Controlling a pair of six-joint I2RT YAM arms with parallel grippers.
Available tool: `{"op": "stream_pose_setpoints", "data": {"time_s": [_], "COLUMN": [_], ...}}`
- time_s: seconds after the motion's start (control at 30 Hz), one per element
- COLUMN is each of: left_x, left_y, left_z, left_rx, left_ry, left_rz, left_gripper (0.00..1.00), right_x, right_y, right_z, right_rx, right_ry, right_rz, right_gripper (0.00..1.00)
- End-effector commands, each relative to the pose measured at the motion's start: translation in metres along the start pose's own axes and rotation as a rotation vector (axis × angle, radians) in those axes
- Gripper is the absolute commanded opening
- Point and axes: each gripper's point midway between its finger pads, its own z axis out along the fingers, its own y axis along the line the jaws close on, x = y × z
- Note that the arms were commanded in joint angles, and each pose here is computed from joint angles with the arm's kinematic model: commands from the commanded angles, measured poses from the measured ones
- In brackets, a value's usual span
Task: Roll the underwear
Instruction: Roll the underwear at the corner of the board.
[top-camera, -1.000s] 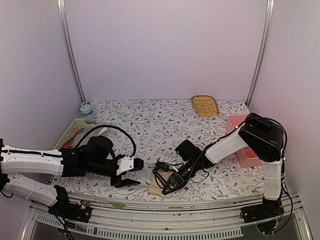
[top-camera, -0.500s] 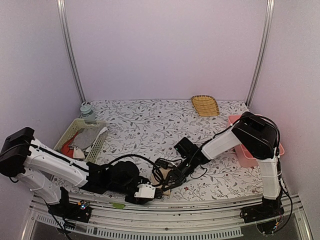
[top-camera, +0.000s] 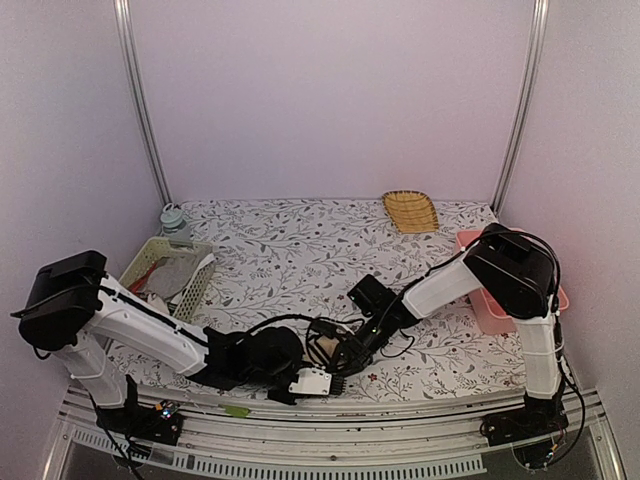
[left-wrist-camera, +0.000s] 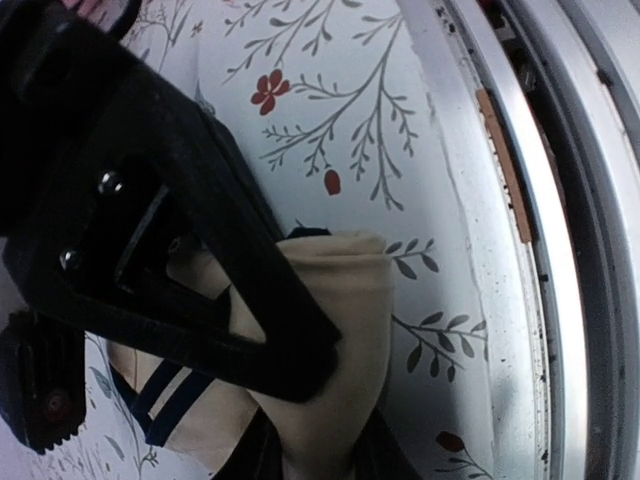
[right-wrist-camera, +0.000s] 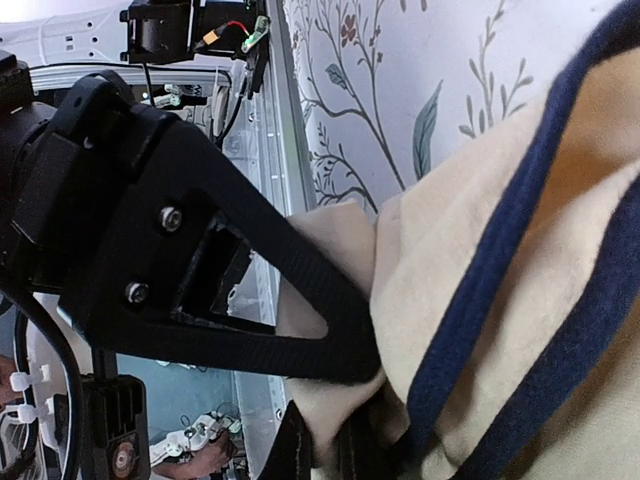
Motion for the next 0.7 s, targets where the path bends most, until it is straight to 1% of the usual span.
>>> {"op": "stream_pose_setpoints", "data": {"time_s": [0.0,0.1,0.23,0.27,0.37,0.43,0.6,0.67], "left_x": [0.013,0.013,0.016,0.017,0.023,0.029,0.034,0.038], "left_y": [-0.028,-0.041,-0.056,-0.059,-0.066,-0.066,-0.056,-0.056], "left_z": [0.002,-0.004,-0.009,-0.010,-0.010,-0.011,-0.013,-0.013], "left_rx": [0.121,0.206,0.308,0.326,0.381,0.417,0.530,0.595], "left_ry": [0.064,0.069,0.105,0.120,0.175,0.220,0.246,0.265], "left_rz": [0.014,-0.022,-0.085,-0.105,-0.153,-0.198,-0.355,-0.412], "left_gripper": [0.13,0.04,0.00,0.00,0.00,0.00,0.00,0.00], "right_x": [0.017,-0.004,-0.044,-0.051,-0.061,-0.060,-0.040,-0.027], "right_y": [-0.052,-0.040,-0.014,-0.009,0.009,0.021,0.050,0.061], "right_z": [-0.005,-0.026,-0.076,-0.090,-0.122,-0.137,-0.166,-0.169], "right_rx": [0.188,0.234,0.344,0.374,0.448,0.511,0.635,0.670], "right_ry": [-0.013,-0.096,-0.297,-0.346,-0.454,-0.498,-0.602,-0.634], "right_rz": [0.051,-0.005,-0.121,-0.141,-0.195,-0.242,-0.348,-0.380], "right_gripper": [0.01,0.13,0.38,0.42,0.48,0.51,0.58,0.59]}}
